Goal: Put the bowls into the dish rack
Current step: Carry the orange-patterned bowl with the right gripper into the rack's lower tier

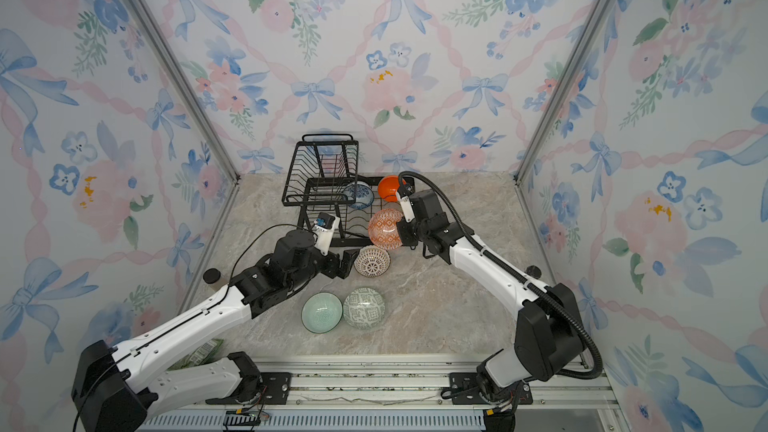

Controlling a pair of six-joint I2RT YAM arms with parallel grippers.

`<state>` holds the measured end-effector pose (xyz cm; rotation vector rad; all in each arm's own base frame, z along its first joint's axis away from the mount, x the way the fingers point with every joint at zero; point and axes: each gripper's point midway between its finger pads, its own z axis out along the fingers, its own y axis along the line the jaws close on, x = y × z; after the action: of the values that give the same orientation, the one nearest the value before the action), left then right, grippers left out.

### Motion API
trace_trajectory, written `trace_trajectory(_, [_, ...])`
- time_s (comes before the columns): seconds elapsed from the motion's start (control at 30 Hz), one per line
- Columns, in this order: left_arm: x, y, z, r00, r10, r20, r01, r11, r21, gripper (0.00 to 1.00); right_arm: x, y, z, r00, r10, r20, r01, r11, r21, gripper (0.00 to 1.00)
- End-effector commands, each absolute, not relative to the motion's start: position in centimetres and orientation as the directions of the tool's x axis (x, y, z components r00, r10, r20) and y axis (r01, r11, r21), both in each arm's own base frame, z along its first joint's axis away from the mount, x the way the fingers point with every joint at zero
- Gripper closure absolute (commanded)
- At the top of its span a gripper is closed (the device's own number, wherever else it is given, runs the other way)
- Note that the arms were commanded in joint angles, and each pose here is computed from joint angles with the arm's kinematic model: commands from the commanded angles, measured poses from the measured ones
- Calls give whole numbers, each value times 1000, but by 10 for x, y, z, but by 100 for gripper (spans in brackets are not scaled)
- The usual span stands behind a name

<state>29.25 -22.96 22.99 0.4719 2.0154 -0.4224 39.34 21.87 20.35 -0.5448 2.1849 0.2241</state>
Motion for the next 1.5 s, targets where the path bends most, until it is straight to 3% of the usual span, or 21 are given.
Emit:
trace_trajectory(0.0, [292,-226,223,-460,141,-877,477,872,-110,2,420,227,240,-438,-263,-860,-444,895,-47,100])
trace_trajectory(0.8, [294,-210,214,-487,116,-866,459,877,-142,2,506,264,219,-231,-366,-902,-356,894,-272,100])
trace_trajectory(1.47, [297,-202,199,-533,135,-835,449,882,-144,2,541,307,190,-47,-467,-883,-372,829,-418,100])
